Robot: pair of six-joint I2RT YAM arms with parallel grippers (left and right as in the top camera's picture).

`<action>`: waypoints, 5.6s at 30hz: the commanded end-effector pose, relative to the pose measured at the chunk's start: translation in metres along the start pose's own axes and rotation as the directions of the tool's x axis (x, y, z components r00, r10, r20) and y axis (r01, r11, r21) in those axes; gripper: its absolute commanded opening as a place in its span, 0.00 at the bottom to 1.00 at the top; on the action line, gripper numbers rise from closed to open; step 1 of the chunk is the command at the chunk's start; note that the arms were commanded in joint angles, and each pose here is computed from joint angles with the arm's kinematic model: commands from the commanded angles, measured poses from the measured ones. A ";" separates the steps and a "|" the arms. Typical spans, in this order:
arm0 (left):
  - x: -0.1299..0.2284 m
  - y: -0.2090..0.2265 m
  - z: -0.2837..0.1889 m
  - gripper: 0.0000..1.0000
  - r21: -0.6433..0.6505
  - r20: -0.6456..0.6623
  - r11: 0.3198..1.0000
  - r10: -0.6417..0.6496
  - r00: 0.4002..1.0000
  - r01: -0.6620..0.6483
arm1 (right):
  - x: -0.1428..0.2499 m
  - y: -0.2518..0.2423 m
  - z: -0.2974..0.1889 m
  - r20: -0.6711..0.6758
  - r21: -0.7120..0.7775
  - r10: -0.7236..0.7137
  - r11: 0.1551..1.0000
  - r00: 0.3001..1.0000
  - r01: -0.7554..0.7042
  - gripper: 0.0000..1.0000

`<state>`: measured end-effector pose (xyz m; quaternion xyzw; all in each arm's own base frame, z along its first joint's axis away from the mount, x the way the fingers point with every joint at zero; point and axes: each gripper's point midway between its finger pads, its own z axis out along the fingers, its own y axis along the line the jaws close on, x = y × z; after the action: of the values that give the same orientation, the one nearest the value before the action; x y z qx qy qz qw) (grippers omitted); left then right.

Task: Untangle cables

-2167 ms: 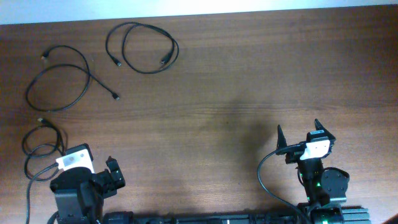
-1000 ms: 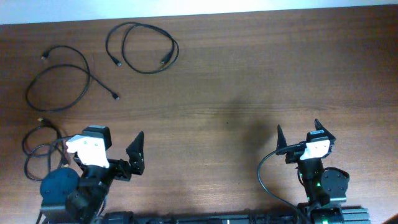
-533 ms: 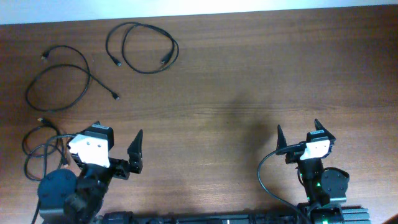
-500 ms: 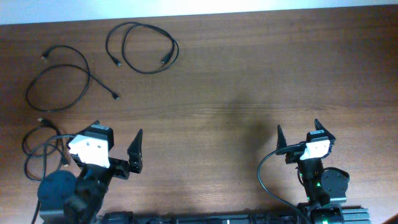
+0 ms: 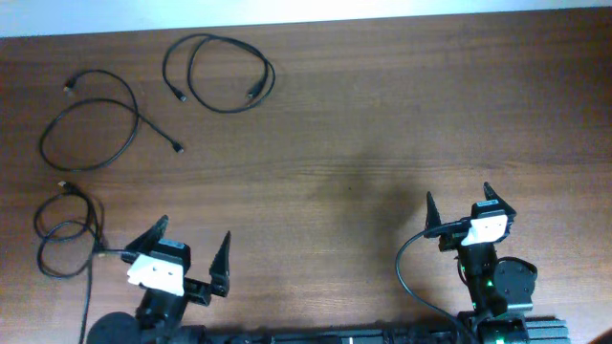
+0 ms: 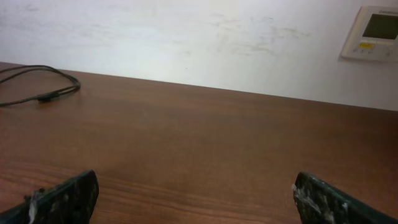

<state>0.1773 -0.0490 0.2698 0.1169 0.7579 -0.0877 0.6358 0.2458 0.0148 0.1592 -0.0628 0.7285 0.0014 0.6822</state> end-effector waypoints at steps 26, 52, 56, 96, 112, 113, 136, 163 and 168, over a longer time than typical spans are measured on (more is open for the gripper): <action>0.074 0.027 0.070 0.99 -0.090 0.161 0.991 -0.079 0.984 0.095 | 0.001 0.003 0.000 0.001 -0.011 -0.007 1.000 1.000 0.007 0.99; 0.102 0.039 0.077 0.99 -0.177 0.089 0.984 0.014 0.996 0.002 | 0.001 0.003 0.000 0.001 -0.011 -0.007 1.000 1.000 0.007 0.99; 0.103 0.040 0.077 0.99 -0.178 0.088 0.984 0.014 0.996 0.002 | 0.001 0.003 0.000 0.001 -0.011 -0.007 1.000 1.000 0.007 0.99; 0.102 0.041 0.076 0.99 -0.189 0.090 0.982 0.018 0.996 -0.001 | -0.003 0.003 0.000 0.018 -0.010 -0.009 1.000 1.000 0.009 0.99; 0.102 0.041 0.076 0.99 -0.189 0.090 0.982 0.018 0.996 -0.001 | -0.002 -0.009 0.000 0.014 0.057 0.078 0.995 0.997 -0.079 0.99; 0.102 0.041 0.076 0.99 -0.189 0.090 0.982 0.018 0.996 -0.001 | -0.001 -0.016 -0.001 0.019 0.097 0.139 0.985 0.990 -0.140 0.99; 0.102 0.041 0.076 0.99 -0.189 0.090 0.982 0.018 0.996 -0.001 | 0.005 -0.017 -0.001 -0.001 0.111 0.150 0.983 0.989 -0.149 0.99; 0.102 0.041 0.076 0.99 -0.189 0.090 0.982 0.018 0.996 -0.001 | 0.005 -0.017 -0.001 -0.001 0.111 0.150 0.983 0.989 -0.149 0.99; 0.102 0.041 0.076 0.99 -0.189 0.090 0.982 0.018 0.996 -0.001 | 0.005 -0.017 -0.001 -0.001 0.111 0.150 0.983 0.989 -0.149 0.99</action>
<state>0.2444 -0.0260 0.1588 0.0536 0.7326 -0.0274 0.6780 0.2464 -0.0014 0.1578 0.0224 0.7328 0.0146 0.6800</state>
